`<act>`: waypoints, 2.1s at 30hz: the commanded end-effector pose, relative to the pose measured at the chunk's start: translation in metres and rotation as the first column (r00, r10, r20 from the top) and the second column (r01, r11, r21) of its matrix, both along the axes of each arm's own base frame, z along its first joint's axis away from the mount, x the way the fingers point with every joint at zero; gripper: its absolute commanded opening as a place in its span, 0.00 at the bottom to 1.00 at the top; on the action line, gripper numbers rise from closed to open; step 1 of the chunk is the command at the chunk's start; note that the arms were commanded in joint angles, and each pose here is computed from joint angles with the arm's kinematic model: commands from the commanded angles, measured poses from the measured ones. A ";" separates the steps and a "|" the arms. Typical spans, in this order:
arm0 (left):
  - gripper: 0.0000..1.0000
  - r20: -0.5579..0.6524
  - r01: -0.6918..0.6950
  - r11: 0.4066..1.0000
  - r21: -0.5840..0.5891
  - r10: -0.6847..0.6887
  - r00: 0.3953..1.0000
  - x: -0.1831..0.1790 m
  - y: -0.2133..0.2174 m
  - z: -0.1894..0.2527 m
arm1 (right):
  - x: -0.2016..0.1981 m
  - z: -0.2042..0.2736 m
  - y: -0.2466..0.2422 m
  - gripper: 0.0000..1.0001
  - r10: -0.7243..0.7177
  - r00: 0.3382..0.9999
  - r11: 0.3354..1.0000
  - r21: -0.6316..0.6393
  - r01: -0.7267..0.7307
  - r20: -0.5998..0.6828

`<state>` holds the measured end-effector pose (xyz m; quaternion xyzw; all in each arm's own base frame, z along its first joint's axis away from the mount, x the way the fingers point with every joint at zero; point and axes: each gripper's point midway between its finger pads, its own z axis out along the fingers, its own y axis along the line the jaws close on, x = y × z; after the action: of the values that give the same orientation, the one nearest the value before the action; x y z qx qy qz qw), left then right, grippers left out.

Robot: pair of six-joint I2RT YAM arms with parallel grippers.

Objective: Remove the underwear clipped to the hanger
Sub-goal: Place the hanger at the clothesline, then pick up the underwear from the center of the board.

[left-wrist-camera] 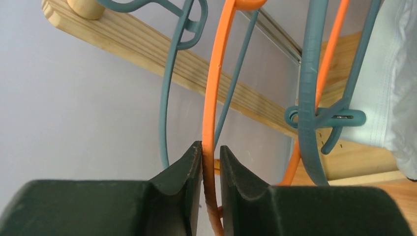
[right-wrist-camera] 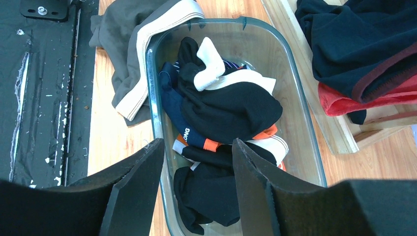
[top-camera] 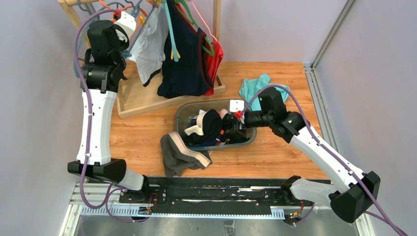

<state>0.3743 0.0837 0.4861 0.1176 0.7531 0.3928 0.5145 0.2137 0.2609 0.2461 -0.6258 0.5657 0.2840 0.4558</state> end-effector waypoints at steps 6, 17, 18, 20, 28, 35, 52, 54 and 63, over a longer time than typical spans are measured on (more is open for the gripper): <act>0.42 0.023 -0.029 0.999 0.015 0.029 0.999 -0.029 0.006 0.013 | -0.007 -0.002 0.002 0.54 0.016 1.000 1.000 -0.006 -0.016 -0.001; 0.65 0.077 0.001 1.000 -0.012 0.000 0.997 -0.061 0.005 0.011 | -0.006 -0.005 0.002 0.54 0.014 1.000 1.000 -0.014 -0.014 -0.013; 0.66 0.080 0.011 1.000 -0.021 -0.010 0.997 -0.064 0.003 0.008 | -0.006 -0.005 0.002 0.54 0.013 1.000 1.000 -0.014 -0.014 -0.013; 0.67 0.090 0.041 0.998 -0.044 -0.037 0.995 -0.069 -0.001 0.005 | -0.005 -0.006 0.002 0.54 0.013 1.000 1.000 -0.016 -0.013 -0.015; 0.74 0.115 0.309 0.923 -0.231 -0.290 0.950 -0.083 -0.052 -0.025 | -0.004 -0.010 0.003 0.54 0.010 1.000 1.000 -0.026 -0.011 -0.029; 0.76 -0.003 0.583 0.700 -0.413 -0.641 0.768 -0.112 -0.124 -0.106 | -0.002 -0.012 0.002 0.55 0.000 0.999 0.999 -0.032 -0.001 -0.034; 0.75 -0.451 0.547 0.610 -0.573 -0.792 0.411 -0.154 -0.157 -0.338 | 0.005 -0.031 0.005 0.55 -0.012 0.997 0.997 -0.078 0.006 -0.075; 0.76 -0.474 0.536 0.626 -0.567 -0.779 0.409 -0.150 -0.155 -0.356 | 0.005 -0.031 0.005 0.55 -0.013 0.997 0.997 -0.079 0.007 -0.074; 0.79 -0.529 0.476 0.642 -0.601 -0.766 0.366 -0.140 -0.157 -0.402 | 0.004 -0.032 0.004 0.55 -0.011 0.997 0.997 -0.081 0.005 -0.071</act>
<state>0.2192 -0.0658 0.0890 0.4471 0.8543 -0.0621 0.2577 0.2242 0.2631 0.2175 -0.6243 0.5967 0.2806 0.4189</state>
